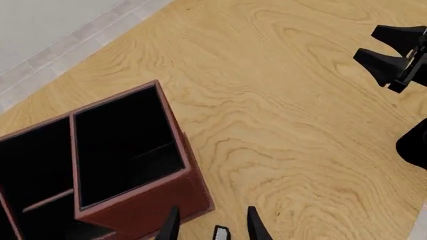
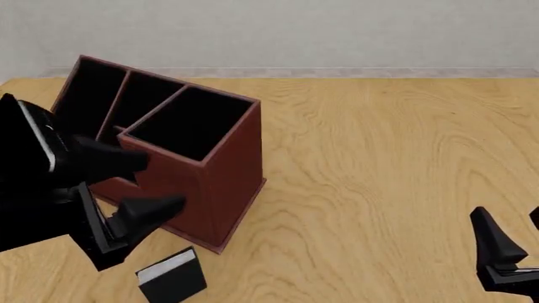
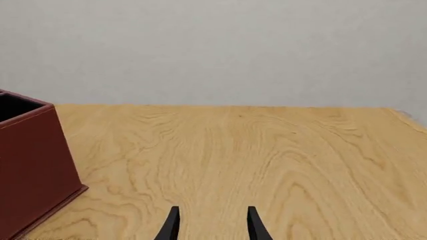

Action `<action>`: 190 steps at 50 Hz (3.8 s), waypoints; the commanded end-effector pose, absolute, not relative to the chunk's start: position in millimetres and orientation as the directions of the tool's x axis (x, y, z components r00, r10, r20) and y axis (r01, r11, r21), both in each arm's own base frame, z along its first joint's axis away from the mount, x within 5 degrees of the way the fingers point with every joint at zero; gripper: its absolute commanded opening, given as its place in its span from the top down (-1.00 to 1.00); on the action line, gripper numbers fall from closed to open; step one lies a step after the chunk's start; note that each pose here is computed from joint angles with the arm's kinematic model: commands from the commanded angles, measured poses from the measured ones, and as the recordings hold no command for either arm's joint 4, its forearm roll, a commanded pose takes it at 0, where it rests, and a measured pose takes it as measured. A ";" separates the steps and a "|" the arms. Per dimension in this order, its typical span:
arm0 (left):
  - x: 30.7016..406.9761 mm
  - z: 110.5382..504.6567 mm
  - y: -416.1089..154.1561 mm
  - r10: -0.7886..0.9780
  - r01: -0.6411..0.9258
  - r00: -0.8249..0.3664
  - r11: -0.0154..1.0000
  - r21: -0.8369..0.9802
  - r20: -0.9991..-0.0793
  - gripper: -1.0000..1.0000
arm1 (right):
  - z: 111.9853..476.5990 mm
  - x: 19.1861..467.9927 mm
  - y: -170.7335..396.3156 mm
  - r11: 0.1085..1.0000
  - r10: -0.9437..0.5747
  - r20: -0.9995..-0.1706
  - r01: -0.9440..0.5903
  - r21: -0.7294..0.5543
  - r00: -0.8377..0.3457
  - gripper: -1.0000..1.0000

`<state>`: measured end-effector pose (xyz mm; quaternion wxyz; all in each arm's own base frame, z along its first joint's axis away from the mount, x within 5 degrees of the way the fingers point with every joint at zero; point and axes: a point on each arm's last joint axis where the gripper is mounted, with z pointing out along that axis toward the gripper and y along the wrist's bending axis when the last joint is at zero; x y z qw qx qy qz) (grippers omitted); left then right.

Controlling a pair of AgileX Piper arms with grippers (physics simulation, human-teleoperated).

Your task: Pick up the book and place it in the left compartment of the caddy.

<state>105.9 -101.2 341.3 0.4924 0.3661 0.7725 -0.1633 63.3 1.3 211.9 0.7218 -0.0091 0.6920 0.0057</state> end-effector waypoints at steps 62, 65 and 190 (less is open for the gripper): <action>112.7 260.8 -102.5 0.544 0.729 -0.416 0.678 0.090 -0.729 -1.00 | 211.2 67.3 2.6 0.999 -0.036 -0.999 -0.037 -0.037 0.024 -1.00; 113.2 260.1 -101.7 0.541 0.725 -0.419 0.683 0.090 -0.729 -1.00 | 211.2 66.9 2.5 0.999 -0.036 -0.999 -0.037 -0.037 0.025 -1.00; 117.5 202.2 -108.2 0.562 0.720 -0.489 0.692 0.055 -0.667 -1.00 | 211.3 65.4 1.8 0.999 -0.025 -0.999 -0.026 -0.026 0.031 -1.00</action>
